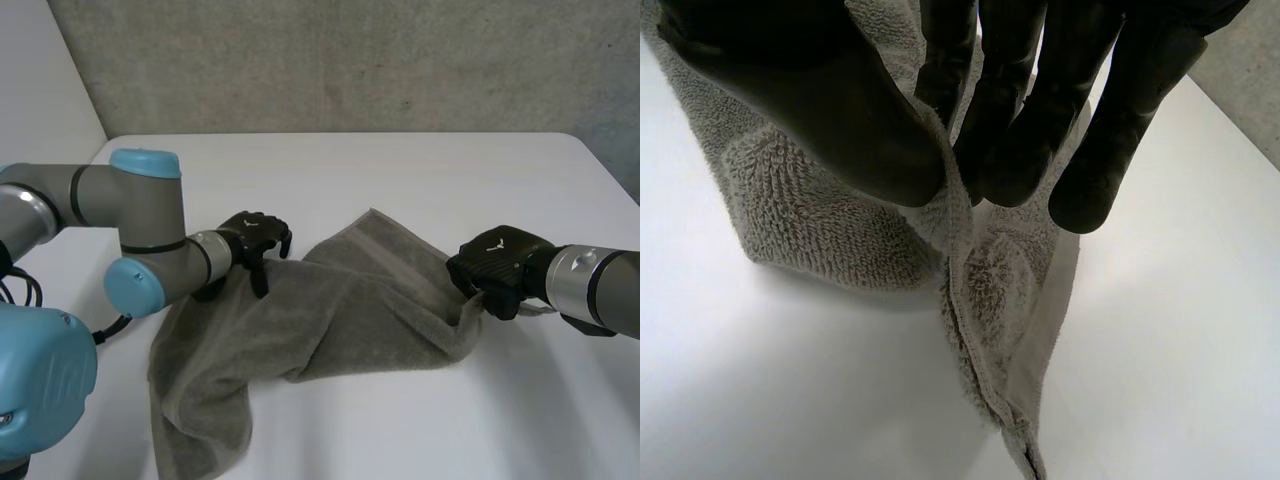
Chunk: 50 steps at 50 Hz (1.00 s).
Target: Fold the towel.
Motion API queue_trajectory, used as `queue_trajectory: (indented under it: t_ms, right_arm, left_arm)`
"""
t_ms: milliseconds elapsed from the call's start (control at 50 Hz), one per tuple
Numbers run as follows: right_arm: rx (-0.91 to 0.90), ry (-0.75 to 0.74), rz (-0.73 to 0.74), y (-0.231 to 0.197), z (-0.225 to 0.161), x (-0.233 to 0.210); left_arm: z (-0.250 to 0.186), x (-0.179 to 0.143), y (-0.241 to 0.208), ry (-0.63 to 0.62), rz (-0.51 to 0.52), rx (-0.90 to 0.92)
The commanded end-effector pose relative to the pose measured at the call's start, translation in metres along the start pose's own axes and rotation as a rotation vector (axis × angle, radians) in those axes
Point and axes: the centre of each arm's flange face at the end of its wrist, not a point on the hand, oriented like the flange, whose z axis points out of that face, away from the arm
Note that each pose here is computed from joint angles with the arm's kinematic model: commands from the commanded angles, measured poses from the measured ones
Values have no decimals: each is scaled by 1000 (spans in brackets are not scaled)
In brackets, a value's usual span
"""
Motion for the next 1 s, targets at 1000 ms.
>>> queue_trajectory:
  t_ms: [1000]
  right_arm:
    - [433, 359, -14, -146, -164, 57]
  left_arm:
    - [-228, 1, -205, -187, 153, 512]
